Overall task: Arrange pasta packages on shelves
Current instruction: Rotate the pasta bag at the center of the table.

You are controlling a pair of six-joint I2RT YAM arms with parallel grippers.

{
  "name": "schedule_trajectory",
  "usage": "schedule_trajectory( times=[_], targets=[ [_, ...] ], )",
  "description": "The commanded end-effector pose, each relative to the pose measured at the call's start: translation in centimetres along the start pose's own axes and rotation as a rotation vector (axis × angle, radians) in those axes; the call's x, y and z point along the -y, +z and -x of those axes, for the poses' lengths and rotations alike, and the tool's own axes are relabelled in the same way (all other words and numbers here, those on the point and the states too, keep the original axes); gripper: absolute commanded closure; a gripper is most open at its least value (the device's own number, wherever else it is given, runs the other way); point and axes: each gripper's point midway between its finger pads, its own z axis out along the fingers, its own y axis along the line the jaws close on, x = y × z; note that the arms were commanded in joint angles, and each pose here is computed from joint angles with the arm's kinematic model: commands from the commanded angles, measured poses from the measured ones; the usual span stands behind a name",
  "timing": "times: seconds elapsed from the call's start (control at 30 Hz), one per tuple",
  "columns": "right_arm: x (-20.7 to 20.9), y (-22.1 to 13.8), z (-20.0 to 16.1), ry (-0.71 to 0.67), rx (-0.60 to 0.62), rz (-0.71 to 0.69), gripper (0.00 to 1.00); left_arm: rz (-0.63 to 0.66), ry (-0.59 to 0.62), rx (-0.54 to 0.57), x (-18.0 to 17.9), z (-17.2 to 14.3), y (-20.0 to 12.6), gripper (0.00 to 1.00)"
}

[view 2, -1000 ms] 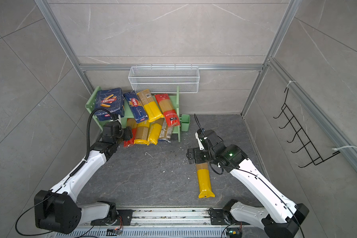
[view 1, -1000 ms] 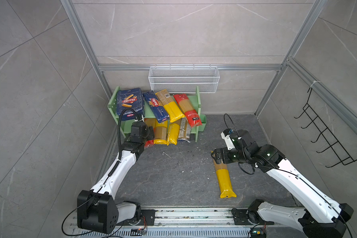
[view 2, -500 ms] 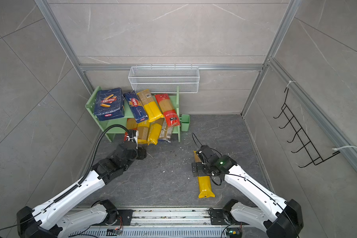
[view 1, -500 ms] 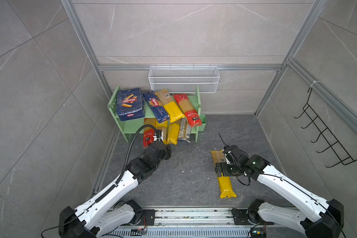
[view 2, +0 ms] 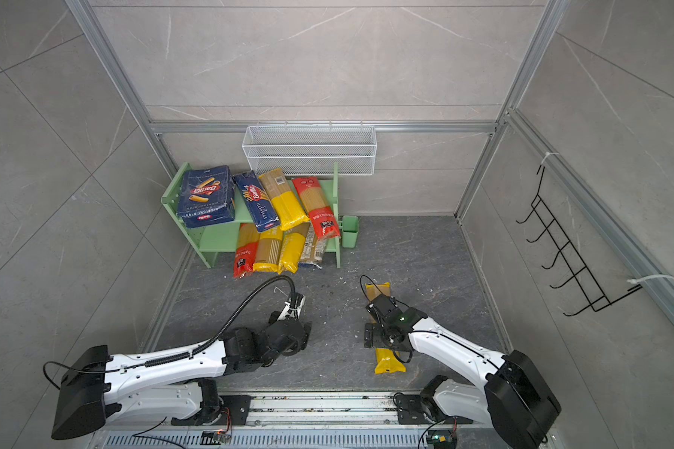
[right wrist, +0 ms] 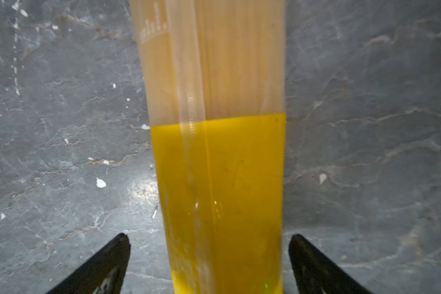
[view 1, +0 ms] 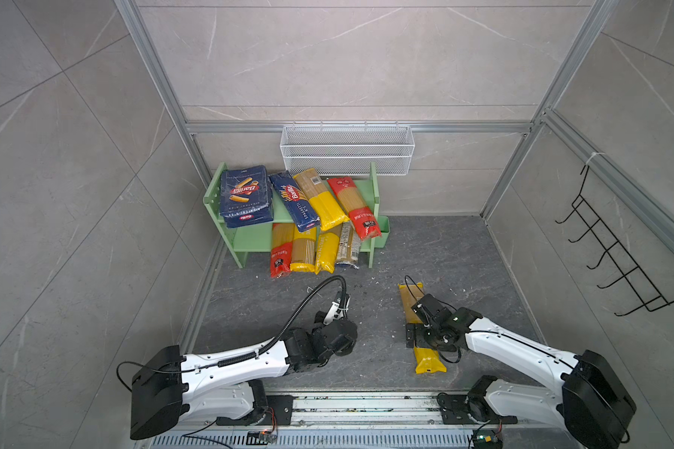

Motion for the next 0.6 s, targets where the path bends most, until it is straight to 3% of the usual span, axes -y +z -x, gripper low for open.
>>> schedule_trajectory(
  times=[0.0,0.33,0.57],
  targets=[
    [-3.1,0.5,0.4,0.011,0.025,0.079,0.01,-0.034,-0.099,0.09,-0.6,1.8,-1.7,0.25],
    [-14.0,2.3,-0.7,-0.189,-0.007,0.079,0.0,-0.006,-0.214,0.116,-5.1,-1.4,-3.7,0.25],
    [-16.4,1.0,0.6,-0.218,0.025,0.095,0.0,-0.006,-0.195,0.105,-6.0,-2.3,-4.4,0.24]
  ],
)
